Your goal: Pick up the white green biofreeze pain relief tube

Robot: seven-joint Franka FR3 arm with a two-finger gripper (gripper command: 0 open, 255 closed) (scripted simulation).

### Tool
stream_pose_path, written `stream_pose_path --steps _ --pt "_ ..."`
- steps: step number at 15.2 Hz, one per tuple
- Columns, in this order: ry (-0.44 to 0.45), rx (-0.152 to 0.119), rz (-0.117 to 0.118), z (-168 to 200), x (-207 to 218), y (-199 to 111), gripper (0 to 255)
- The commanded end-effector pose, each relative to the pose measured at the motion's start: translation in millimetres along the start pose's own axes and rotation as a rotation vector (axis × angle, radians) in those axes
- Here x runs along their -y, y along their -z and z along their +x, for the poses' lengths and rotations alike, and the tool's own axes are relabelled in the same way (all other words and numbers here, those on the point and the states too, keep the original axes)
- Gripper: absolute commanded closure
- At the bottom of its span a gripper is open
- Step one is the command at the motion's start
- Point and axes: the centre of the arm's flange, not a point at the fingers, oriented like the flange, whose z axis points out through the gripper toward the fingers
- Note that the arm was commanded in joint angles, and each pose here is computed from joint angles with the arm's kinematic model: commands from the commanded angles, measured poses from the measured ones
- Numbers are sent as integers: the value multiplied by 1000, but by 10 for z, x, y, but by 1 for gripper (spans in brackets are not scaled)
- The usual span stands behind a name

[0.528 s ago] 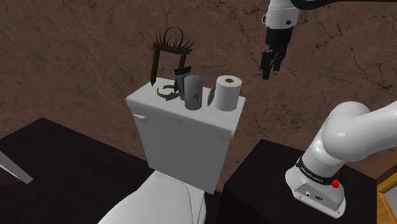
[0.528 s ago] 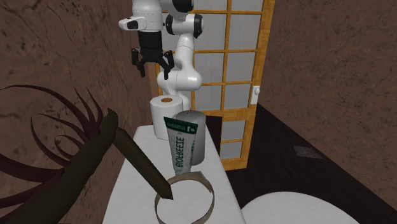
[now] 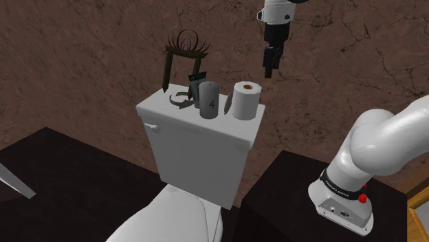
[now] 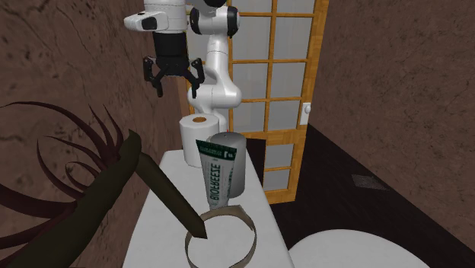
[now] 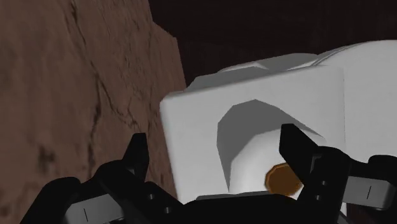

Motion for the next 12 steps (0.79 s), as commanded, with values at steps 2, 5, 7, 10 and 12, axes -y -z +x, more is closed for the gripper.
stream_pose_path --steps 2,5,7,10,12 --pt "112 -7 0 394 22 26 0" --pt "223 -9 -1 772 104 96 0" --pt "297 -11 -1 1017 182 143 0" --pt "408 -13 -1 1372 331 214 0" --pt "482 -15 -2 1599 453 262 0"
